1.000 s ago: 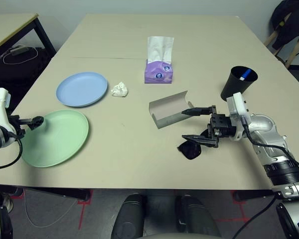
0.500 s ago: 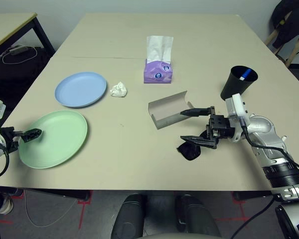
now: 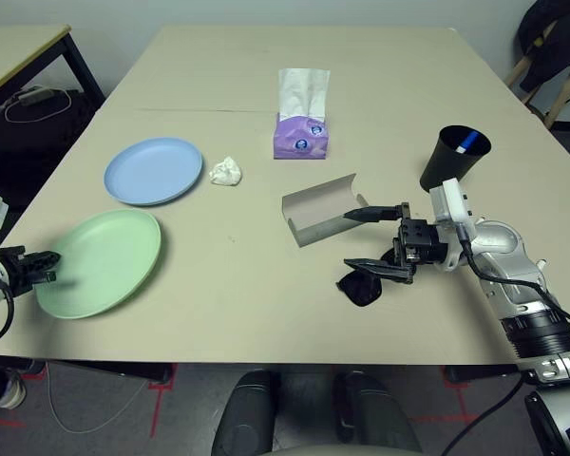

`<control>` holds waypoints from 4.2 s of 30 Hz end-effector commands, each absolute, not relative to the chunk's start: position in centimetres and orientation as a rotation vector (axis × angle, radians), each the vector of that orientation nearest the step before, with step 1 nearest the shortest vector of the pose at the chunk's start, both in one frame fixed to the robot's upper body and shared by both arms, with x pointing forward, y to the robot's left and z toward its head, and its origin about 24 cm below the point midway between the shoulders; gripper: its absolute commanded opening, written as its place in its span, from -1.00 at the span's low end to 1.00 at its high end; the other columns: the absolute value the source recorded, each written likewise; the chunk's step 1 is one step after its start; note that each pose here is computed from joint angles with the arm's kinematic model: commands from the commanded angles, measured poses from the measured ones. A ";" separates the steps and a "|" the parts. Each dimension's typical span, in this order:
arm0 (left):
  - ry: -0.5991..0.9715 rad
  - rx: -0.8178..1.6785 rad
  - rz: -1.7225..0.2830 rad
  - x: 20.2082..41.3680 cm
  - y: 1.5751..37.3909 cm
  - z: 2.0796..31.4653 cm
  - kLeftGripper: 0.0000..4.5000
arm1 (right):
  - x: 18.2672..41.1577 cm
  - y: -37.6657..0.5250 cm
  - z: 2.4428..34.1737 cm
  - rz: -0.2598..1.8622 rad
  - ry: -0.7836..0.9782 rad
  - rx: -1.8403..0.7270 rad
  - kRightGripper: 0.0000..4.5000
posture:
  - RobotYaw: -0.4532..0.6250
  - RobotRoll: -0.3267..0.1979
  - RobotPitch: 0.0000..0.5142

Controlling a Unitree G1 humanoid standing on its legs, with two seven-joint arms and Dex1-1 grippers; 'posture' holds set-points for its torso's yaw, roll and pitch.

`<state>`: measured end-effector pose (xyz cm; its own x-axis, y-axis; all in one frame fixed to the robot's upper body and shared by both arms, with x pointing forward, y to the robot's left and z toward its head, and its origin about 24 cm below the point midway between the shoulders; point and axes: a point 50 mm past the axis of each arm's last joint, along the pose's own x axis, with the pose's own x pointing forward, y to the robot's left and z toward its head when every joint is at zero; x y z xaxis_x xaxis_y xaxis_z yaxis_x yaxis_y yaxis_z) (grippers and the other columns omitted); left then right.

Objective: Organize and tidy the items on the table.

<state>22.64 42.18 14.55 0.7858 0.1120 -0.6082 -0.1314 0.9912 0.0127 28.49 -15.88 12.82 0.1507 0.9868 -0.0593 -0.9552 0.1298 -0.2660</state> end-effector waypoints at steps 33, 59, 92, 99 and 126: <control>0.449 -0.269 0.197 20.8 38.8 18.2 -0.99 | 28.7 -14.9 12.3 1.448 -0.152 -0.274 1.00 | 0.12 0.25 -0.58; 0.208 -0.441 0.450 32.9 34.9 17.5 -0.99 | 30.7 -14.0 14.5 1.145 -0.231 -0.047 1.00 | 0.09 0.25 -0.60; 0.209 -0.436 0.467 35.6 32.8 16.4 0.48 | 29.4 -13.1 14.4 1.138 -0.252 -0.009 1.00 | 0.08 0.25 -0.60; 0.102 -0.072 -0.026 35.2 29.7 17.5 0.99 | 29.5 -13.2 14.4 1.138 -0.252 -0.005 1.00 | 0.09 0.25 -0.59; 0.219 0.256 -0.495 39.7 22.4 15.3 0.99 | 30.5 -14.0 13.2 0.954 -0.109 -0.114 1.00 | 0.01 0.25 -0.56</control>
